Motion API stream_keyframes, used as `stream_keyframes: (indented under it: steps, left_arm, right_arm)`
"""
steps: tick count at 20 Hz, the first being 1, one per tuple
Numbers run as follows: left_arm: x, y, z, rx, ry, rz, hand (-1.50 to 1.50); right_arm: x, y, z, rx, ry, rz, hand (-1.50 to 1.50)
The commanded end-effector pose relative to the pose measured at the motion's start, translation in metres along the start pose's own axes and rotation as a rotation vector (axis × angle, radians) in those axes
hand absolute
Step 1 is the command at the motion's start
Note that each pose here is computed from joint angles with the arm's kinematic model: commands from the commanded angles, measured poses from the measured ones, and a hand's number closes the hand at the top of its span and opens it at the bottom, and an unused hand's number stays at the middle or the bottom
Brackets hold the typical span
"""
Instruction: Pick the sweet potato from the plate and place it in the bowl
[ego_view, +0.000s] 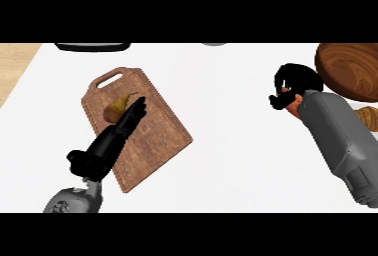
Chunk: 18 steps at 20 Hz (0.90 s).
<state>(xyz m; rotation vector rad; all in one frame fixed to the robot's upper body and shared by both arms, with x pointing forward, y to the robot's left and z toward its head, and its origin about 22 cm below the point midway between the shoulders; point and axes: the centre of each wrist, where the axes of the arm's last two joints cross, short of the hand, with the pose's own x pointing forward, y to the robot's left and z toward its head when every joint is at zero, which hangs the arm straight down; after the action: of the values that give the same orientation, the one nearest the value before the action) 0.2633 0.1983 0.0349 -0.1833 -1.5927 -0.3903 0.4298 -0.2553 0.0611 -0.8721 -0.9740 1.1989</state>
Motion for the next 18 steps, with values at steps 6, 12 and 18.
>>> stream_keyframes:
  steps: [6, 12, 18]
  left_arm:
    - [0.003, -0.003, 0.003, 0.006, -0.002, 0.003, 0.0]
    - [-0.003, 0.008, 0.005, 0.016, 0.011, 0.022, 0.0]
    - [-0.015, 0.008, 0.008, 0.009, 0.002, 0.003, 0.0]
  right_arm:
    - [0.027, -0.072, 0.011, -0.479, 0.094, -0.083, 1.5]
    - [0.018, -0.094, 0.027, -0.67, 0.085, -0.346, 1.5]
    - [-0.017, -0.132, 0.033, -0.712, 0.17, -0.357, 1.5]
